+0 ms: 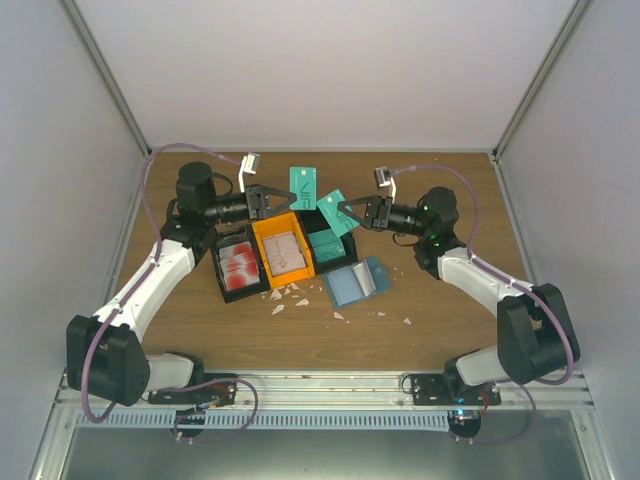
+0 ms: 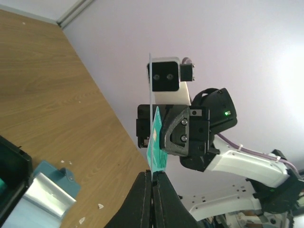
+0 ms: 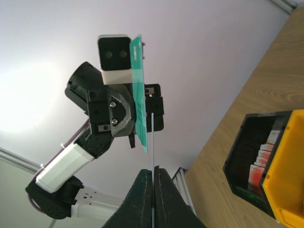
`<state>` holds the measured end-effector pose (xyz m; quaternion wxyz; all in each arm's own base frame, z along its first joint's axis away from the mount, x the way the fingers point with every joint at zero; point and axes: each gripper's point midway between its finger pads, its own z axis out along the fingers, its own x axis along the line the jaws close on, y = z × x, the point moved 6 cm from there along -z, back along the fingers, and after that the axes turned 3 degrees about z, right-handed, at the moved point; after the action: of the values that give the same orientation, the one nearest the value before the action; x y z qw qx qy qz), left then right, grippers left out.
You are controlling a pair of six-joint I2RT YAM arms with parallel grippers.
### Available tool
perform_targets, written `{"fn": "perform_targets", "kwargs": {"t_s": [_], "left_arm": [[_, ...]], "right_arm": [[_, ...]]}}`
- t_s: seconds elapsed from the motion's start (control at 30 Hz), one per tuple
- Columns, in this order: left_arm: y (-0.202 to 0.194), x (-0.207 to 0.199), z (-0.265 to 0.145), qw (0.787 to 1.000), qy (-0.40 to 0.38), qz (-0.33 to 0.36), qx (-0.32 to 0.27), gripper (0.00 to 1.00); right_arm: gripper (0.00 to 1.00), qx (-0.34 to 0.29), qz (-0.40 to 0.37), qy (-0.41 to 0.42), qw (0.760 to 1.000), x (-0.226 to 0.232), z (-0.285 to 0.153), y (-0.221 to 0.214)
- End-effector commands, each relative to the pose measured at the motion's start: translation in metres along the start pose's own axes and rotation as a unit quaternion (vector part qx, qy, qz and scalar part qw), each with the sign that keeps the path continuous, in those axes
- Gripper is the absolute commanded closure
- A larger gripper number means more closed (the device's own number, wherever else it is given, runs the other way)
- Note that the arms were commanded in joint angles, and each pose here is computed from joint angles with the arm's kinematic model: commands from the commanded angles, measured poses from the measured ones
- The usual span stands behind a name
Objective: Put the credit cards into the card holder
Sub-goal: Pick up the credit card from the storage box, then move the storage box to the center of the board.
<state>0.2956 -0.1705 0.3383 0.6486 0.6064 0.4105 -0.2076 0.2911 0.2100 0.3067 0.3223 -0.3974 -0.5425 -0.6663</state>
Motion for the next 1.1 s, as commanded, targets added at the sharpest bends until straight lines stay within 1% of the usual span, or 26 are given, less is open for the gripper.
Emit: {"fn": "perform_targets", "kwargs": {"t_s": [0.0,0.1,0.17,0.27,0.33,0.5,0.67,0.77,0.9,0.97,1.07], "left_arm": [[-0.002,0.012,-0.002,0.999,0.047,0.022,-0.016,1.00],[-0.012,0.025,-0.006,0.995,0.090,0.020,-0.022,1.00],[-0.029,0.036,-0.007,0.994,0.112,0.003,-0.020,1.00],[-0.065,0.050,0.001,0.989,0.143,-0.023,-0.007,1.00],[-0.088,0.055,0.010,0.987,0.160,-0.028,-0.011,1.00],[-0.151,0.068,0.028,0.978,0.200,-0.053,0.005,1.00],[-0.196,0.084,0.035,0.972,0.216,-0.096,0.017,1.00],[-0.212,0.092,0.043,0.965,0.234,-0.109,0.041,1.00],[-0.228,0.109,0.044,0.949,0.271,-0.148,0.063,1.00],[-0.232,0.117,0.042,0.939,0.296,-0.161,0.066,1.00],[-0.230,0.123,0.042,0.928,0.329,-0.162,0.068,1.00]], "right_arm": [[1.00,-0.006,-0.006,-0.030,1.000,-0.007,-0.005,-0.006],[0.99,-0.013,-0.005,-0.081,0.997,-0.022,-0.014,-0.017],[1.00,-0.021,-0.010,-0.146,0.989,-0.039,-0.024,-0.028],[0.99,-0.028,-0.013,-0.238,0.971,-0.066,-0.044,-0.052],[1.00,-0.027,-0.005,-0.271,0.962,-0.080,-0.057,-0.072],[1.00,-0.027,0.021,-0.299,0.954,-0.101,-0.071,-0.113],[0.99,-0.037,0.015,-0.355,0.934,-0.126,-0.082,-0.131],[1.00,-0.039,0.006,-0.369,0.929,-0.135,-0.083,-0.132],[1.00,-0.038,0.003,-0.378,0.925,-0.144,-0.081,-0.131],[1.00,-0.038,0.002,-0.378,0.925,-0.145,-0.080,-0.129],[1.00,-0.037,0.000,-0.381,0.924,-0.148,-0.078,-0.128]]}}
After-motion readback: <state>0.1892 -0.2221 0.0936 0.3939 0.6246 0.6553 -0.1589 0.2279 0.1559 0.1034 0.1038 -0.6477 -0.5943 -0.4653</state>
